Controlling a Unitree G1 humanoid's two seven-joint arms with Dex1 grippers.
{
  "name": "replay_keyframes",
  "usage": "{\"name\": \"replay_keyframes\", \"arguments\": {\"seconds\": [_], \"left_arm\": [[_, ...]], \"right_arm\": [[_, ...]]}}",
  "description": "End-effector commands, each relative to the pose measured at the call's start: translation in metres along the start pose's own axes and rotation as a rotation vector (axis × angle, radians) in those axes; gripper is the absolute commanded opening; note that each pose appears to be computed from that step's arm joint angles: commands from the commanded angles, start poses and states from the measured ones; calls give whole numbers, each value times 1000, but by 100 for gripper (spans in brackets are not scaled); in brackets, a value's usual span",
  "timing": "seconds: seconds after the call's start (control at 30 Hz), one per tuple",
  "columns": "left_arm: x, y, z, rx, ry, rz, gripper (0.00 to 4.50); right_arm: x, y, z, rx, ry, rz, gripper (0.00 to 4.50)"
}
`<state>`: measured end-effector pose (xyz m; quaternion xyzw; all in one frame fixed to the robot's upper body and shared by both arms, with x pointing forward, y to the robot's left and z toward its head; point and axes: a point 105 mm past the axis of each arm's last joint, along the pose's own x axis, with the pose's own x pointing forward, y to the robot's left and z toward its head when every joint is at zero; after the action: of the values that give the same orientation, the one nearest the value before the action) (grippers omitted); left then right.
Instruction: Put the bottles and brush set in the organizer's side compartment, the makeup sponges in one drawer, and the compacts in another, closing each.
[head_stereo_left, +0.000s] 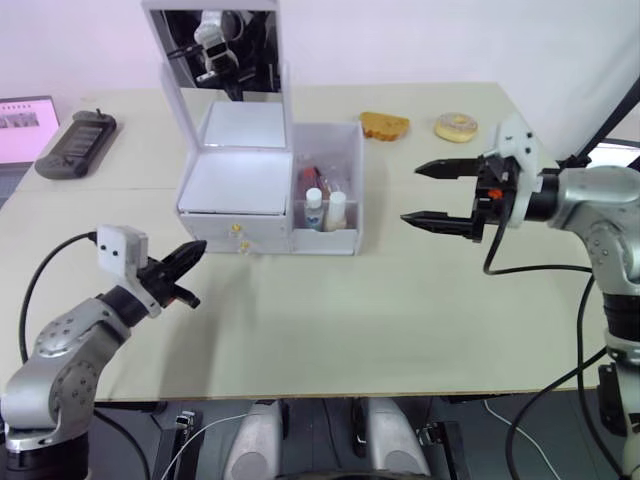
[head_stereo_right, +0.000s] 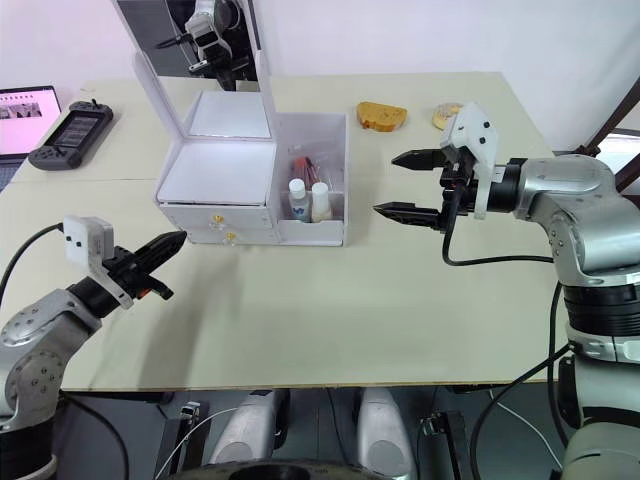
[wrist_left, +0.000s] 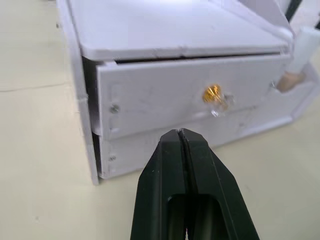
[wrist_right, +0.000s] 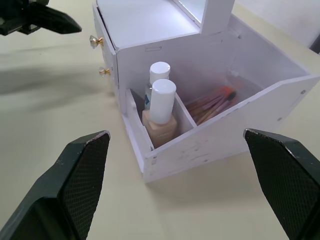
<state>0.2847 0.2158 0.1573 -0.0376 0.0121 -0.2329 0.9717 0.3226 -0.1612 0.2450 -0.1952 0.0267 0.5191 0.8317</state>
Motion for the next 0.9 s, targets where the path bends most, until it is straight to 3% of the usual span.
{"name": "replay_keyframes", "arguments": {"seconds": [0.03, 0.23, 0.5, 0.63, 0.73, 0.87, 0.9], "left_arm": [[10, -2, 6, 38, -25, -2, 1], [27, 4, 6, 50, -27, -15, 1], [21, 8, 7, 80, 0, -24, 1], [5, 9, 8, 100, 50, -42, 1], [-13, 24, 12, 135, 94, -8, 1], [-40, 50, 18, 231, 162, 71, 1], [-47, 57, 25, 270, 132, 96, 1]], "right_arm": [[-2, -2, 16, -62, -31, -7, 450], [-5, -6, 14, -76, -19, -36, 450], [-18, -5, 2, -44, -1, -78, 450], [-27, -3, -12, 29, 4, -60, 450], [-38, -9, -22, 82, -40, -109, 450], [-59, -18, -57, 71, -13, -230, 450], [-66, -20, -68, 67, 4, -261, 450]]}}
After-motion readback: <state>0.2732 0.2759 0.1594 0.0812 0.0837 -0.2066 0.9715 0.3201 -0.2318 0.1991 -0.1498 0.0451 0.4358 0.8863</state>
